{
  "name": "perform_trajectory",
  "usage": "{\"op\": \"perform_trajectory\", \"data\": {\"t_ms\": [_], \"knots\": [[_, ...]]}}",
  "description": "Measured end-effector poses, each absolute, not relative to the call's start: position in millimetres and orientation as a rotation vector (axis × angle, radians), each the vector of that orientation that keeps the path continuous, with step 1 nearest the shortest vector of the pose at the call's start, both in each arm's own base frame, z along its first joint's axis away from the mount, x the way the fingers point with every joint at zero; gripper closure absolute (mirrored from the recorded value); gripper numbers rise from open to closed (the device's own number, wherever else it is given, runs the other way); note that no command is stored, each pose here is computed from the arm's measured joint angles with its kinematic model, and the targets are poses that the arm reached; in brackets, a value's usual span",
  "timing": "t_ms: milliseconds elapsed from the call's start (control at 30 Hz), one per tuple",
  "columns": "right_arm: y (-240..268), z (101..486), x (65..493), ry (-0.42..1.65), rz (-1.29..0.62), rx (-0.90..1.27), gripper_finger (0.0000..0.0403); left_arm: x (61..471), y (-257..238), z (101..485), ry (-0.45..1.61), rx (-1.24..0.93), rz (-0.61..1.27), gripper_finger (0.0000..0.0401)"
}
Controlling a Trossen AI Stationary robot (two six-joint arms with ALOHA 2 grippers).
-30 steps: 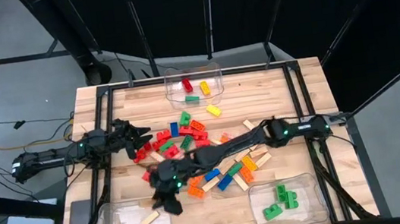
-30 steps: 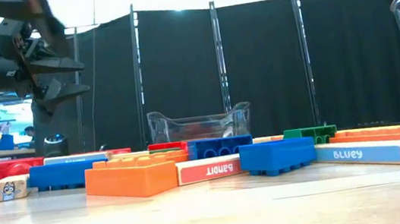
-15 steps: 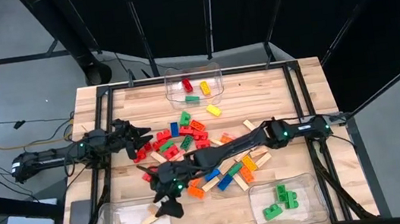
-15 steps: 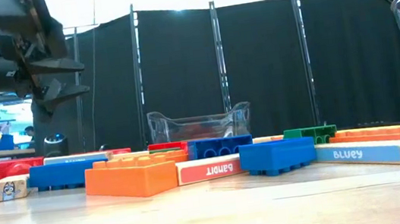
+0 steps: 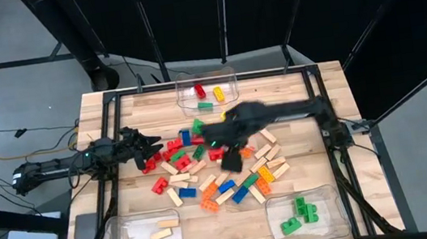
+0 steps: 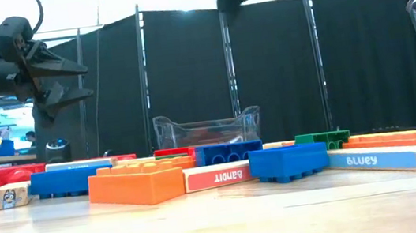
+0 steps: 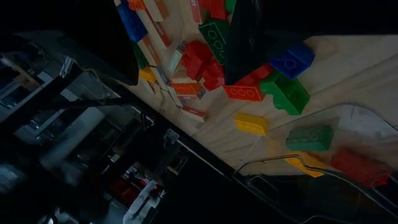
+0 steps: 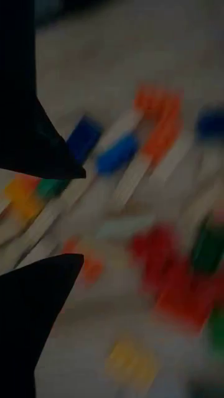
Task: Sort blocks by size
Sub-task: Put the white block into the bottom left transparent bin
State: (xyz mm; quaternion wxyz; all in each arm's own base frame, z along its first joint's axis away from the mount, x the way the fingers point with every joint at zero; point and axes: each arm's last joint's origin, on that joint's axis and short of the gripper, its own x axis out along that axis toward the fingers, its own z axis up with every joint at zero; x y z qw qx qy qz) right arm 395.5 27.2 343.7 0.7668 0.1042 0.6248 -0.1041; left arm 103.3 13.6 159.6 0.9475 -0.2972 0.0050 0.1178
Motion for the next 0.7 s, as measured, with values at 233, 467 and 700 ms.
{"op": "perform_trajectory", "data": {"t_ms": [233, 467, 700], "knots": [[-21.0, 347.4, 306.1, 1.337, -0.523, 0.358, 0.0186, 103.3, 13.6, 159.4, 0.011, -0.605, 0.241, 0.0156], [-35.5, 285.5, 255.1, 1.262, -0.633, 0.506, 0.0177, 103.2, 13.6, 159.3, 0.014, -0.598, 0.241, 0.0156], [-49.7, 214.8, 244.0, 1.283, -0.713, 0.57, 0.0166, 103.3, 13.6, 159.2, 0.014, -0.601, 0.241, 0.0156]]}}
